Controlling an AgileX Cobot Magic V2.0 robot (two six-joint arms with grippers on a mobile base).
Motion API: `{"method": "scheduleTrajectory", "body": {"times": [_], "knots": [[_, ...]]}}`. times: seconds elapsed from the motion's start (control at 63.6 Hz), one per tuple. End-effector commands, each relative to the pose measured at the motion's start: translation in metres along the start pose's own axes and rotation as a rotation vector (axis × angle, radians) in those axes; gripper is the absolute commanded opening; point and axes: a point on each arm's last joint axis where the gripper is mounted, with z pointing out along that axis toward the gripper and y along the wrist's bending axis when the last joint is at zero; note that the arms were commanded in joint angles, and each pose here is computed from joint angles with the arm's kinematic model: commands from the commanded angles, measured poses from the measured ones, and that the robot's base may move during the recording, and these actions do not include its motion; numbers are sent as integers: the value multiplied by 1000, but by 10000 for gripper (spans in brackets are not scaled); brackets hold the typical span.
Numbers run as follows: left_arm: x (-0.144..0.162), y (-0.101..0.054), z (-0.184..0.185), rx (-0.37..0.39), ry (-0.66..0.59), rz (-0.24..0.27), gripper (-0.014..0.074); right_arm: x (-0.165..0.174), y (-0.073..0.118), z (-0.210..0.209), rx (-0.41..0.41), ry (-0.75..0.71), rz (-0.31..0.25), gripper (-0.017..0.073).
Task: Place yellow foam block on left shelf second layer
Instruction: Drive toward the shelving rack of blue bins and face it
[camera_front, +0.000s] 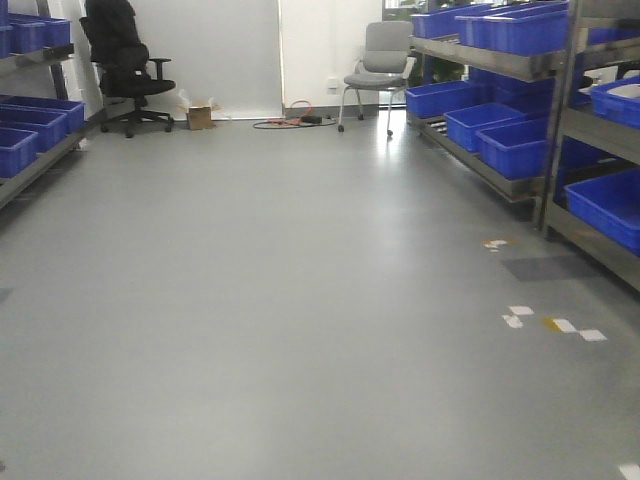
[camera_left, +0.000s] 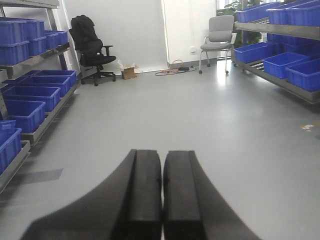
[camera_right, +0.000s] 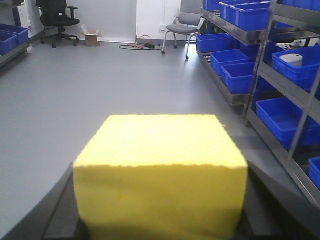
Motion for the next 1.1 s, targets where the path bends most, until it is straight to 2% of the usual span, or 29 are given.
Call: {"method": "scheduleTrajectory", "body": {"times": [0.0, 1.086], "knots": [[0, -1, -1, 8, -77, -11, 136, -17, -1, -1, 9, -116, -11, 449], [0, -1, -1, 8, -77, -11, 136, -17, -1, -1, 9, -113, -11, 449]]}}
